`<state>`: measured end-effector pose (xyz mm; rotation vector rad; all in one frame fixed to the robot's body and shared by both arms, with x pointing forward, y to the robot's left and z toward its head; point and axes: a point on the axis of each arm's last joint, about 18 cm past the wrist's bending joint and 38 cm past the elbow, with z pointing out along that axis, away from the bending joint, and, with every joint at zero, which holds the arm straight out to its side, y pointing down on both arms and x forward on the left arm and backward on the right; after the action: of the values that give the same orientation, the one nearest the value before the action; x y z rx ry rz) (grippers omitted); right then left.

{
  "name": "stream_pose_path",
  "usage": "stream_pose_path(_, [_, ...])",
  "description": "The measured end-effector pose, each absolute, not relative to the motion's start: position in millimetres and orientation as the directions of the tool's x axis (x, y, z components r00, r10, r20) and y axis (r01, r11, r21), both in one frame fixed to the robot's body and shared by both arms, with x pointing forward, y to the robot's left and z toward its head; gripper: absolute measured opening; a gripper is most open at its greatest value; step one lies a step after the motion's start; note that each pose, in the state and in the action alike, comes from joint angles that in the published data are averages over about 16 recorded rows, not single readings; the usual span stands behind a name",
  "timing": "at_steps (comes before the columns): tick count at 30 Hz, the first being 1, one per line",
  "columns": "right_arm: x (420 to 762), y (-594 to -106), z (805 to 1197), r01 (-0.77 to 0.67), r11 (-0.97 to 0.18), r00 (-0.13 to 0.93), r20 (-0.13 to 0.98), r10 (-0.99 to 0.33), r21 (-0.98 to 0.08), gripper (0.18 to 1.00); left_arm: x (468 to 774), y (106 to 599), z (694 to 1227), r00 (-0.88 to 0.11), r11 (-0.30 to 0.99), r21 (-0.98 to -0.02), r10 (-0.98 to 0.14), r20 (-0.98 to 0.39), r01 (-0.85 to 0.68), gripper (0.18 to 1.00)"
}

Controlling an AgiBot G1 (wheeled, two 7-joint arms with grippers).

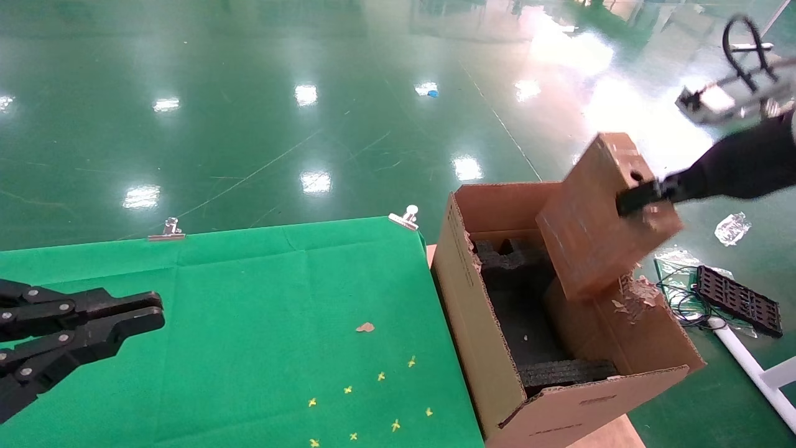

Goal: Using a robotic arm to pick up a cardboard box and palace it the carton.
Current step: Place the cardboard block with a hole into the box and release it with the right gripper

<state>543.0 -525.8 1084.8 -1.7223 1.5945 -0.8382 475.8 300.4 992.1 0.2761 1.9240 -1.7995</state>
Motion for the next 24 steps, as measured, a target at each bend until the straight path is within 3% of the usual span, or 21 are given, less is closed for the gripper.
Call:
stream_pose_path(10, [549.9,-543.9,1036.4,-0.663,-0.012,-0.016,0.03,-0.999,-0.748,0.331,475.8,300.4,992.1,-0.861,0.111,-0.879,-0.179,-0.477,0.464,0.298])
stream_pose_path(24, [560.5,-553.7,991.8,-0.704,0.004,-0.056,0.049,-0.997,-0.71,0.33,475.8,300.4,992.1,-0.861,0.111,-0.879,-0.179,-0.477,0.464,0.581])
